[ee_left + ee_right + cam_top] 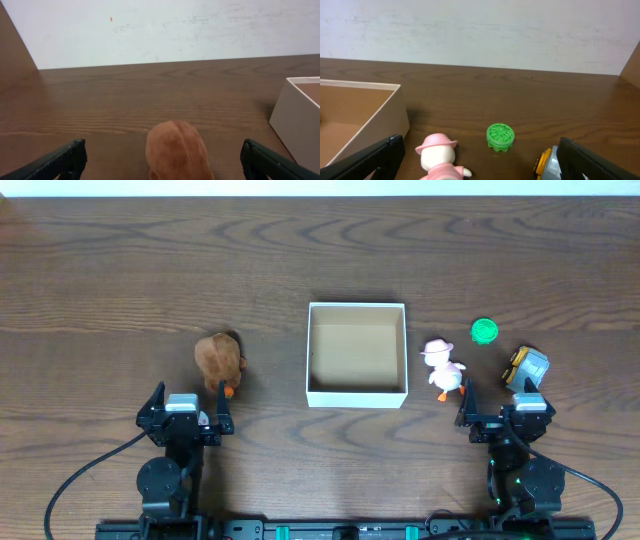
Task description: Pack container
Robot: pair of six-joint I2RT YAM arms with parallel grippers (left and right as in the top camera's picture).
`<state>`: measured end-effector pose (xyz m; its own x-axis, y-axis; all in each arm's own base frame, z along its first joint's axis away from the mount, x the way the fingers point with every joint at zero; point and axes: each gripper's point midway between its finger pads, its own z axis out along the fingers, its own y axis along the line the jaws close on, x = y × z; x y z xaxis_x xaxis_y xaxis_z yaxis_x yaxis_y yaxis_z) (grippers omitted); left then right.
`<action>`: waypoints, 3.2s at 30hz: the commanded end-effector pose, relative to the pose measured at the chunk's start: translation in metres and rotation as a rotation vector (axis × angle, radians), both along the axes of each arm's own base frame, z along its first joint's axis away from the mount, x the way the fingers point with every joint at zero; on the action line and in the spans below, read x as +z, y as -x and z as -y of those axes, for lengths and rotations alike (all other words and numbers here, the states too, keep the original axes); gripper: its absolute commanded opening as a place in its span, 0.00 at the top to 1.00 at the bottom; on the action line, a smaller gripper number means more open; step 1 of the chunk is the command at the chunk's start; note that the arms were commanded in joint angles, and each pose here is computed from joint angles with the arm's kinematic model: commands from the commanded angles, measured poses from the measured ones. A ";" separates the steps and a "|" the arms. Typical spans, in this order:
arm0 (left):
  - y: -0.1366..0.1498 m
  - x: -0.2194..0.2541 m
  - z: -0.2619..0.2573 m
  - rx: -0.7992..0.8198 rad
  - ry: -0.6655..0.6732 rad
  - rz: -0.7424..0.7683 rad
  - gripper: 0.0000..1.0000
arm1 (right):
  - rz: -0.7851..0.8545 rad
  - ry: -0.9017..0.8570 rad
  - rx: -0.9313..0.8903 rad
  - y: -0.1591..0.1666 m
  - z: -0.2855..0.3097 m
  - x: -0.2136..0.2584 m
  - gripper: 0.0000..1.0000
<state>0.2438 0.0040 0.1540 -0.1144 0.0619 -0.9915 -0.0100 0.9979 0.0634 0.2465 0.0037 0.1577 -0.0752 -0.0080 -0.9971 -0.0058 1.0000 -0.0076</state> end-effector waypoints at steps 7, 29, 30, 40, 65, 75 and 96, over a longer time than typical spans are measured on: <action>0.000 -0.016 0.001 -0.004 0.010 -0.036 0.02 | 0.003 0.003 0.002 0.000 0.000 0.000 0.01; 0.000 -0.016 0.001 -0.004 0.010 -0.036 0.02 | 0.003 0.003 0.002 0.000 0.000 0.000 0.01; 0.000 -0.016 0.001 -0.004 0.010 -0.036 0.02 | 0.003 0.003 0.002 0.000 0.000 0.000 0.01; 0.000 -0.016 0.001 -0.004 0.010 -0.036 0.02 | 0.003 0.003 0.002 0.000 0.000 0.000 0.01; 0.000 -0.016 0.001 -0.004 0.010 -0.036 0.02 | 0.020 0.002 0.002 0.000 0.000 0.004 0.01; 0.000 -0.016 0.001 -0.004 0.010 -0.036 0.02 | 0.000 -0.042 0.015 0.000 -0.003 -0.001 0.01; 0.000 0.006 0.016 -0.039 0.338 -0.114 0.02 | -0.271 -0.222 -0.058 -0.002 0.002 -0.003 0.01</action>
